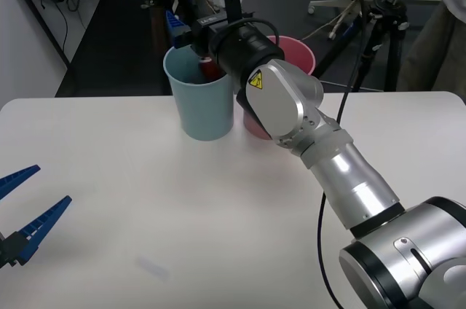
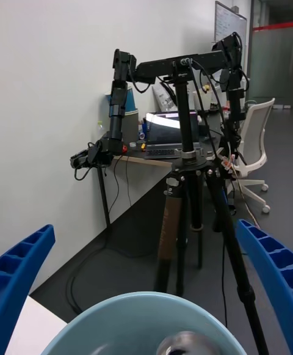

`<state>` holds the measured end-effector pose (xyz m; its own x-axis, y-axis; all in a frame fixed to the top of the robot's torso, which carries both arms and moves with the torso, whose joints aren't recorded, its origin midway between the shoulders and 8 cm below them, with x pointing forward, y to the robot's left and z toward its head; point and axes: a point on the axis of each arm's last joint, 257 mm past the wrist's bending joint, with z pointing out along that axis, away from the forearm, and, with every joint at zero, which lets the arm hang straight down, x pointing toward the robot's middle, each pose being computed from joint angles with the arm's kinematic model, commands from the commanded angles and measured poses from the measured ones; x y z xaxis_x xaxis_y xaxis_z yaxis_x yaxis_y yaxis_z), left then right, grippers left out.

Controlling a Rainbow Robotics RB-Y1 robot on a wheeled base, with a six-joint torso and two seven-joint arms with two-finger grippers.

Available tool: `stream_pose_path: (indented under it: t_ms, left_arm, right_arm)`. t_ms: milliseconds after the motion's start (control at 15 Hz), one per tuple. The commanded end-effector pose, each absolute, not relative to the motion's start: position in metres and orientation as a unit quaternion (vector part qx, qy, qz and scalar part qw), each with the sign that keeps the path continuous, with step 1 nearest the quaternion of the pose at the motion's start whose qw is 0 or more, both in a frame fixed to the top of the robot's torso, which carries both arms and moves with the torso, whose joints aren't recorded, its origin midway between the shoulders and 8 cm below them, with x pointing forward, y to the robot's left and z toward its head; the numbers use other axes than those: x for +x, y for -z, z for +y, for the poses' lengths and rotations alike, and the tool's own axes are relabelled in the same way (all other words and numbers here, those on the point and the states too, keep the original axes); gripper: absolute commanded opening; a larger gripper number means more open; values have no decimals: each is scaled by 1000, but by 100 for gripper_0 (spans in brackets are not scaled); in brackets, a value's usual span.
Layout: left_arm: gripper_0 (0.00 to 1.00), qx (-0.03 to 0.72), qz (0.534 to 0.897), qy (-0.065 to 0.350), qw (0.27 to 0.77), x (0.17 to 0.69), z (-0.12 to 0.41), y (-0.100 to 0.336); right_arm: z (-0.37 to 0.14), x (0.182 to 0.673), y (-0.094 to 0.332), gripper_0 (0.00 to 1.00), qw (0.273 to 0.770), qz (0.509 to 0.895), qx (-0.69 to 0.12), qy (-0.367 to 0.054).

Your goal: Grasp the object on the table and drop it into the matching bin: aluminum can to the light blue bin, PET bottle to the pink bin.

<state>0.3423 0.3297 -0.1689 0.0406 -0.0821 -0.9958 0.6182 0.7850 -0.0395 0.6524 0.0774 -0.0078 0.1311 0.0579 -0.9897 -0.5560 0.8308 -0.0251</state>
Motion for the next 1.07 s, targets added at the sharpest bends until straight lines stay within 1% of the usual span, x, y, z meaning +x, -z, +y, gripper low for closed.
stream_pose_path:
  t_ms: [67,400,600,800,1067]
  left_arm:
    - [100,208,645,253,691,342,330,169]
    - [100,208,645,253,691,342,330,169]
    - [100,208,645,253,691,342,330,169]
    - [100,208,645,253,691,342,330,169]
    - [100,208,645,253,691,342,330,169]
  right_arm:
    - [77,652,7,100,725,624,-199,-212]
    - [75,653,8,100,723,625,-192,-222]
    - [65,648,8,100,725,623,-193,-222]
    - [50,631,5,100,724,616,-208,-231]
    - [3,589,22,100,726,602,-238,-229]
